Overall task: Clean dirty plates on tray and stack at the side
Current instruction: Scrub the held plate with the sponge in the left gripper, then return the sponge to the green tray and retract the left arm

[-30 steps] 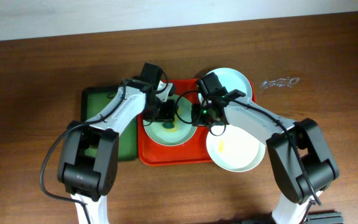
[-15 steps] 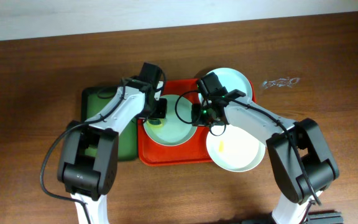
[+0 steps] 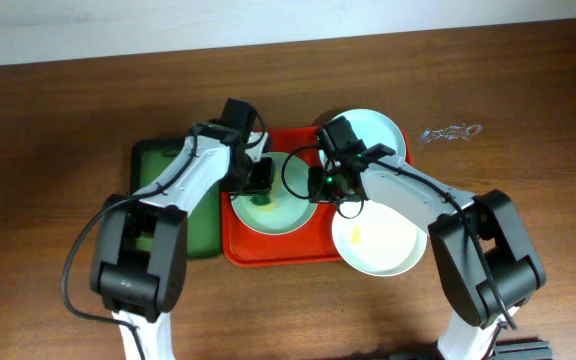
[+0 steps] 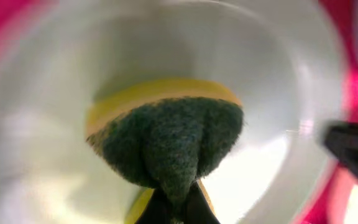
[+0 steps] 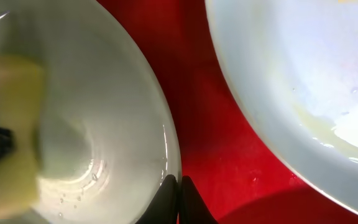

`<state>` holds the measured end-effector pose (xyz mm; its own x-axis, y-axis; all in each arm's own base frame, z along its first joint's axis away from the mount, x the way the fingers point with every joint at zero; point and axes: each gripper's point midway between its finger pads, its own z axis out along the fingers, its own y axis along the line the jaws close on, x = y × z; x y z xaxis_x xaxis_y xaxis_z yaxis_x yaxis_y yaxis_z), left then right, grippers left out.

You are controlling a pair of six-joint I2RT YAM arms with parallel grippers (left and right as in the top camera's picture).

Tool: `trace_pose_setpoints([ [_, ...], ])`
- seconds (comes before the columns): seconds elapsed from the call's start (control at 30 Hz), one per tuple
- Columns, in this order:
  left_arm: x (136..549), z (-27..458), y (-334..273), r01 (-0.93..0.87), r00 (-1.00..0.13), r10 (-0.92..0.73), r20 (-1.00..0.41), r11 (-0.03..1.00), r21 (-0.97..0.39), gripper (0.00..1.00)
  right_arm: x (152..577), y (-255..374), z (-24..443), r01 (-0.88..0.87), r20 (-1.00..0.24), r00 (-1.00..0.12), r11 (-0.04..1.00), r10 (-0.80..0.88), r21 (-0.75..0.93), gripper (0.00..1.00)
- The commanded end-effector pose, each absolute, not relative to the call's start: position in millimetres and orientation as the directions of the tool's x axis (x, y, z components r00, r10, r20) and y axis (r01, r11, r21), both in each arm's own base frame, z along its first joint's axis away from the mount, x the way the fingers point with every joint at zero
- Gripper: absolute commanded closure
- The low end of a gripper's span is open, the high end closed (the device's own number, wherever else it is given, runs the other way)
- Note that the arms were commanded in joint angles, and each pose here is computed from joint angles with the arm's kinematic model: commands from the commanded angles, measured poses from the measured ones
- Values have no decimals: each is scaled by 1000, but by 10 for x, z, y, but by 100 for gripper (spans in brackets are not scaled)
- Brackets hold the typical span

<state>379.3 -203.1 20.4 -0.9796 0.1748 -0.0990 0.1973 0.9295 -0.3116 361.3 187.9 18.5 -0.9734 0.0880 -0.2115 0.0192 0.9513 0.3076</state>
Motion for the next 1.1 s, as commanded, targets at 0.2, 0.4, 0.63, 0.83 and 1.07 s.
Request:
trace_pose_setpoints([
  [0.2, 3707, 4, -1842, 151, -985, 130, -116, 969, -195, 100, 3621, 1911, 150, 11, -204, -976, 951, 78, 309, 96],
  [0.4, 3527, 196, -2507, 266, -964, 233, -129, 832, -487, 100, 3627, 1914, 153, 10, -207, -975, 950, 78, 311, 96],
  [0.63, 3988, 1013, -1833, 205, -963, 131, -235, 923, -325, 100, 3627, 1913, 153, 10, -207, -975, 951, 78, 310, 95],
  [0.83, 3959, 1464, -915, 35, -964, -3, -266, 990, -139, 100, 3626, 1913, 152, 10, -206, -975, 951, 78, 310, 96],
  [1.07, 3599, 928, -364, -44, -992, -33, -120, 995, 87, 100, 3626, 1913, 152, 10, -206, -975, 951, 78, 310, 95],
])
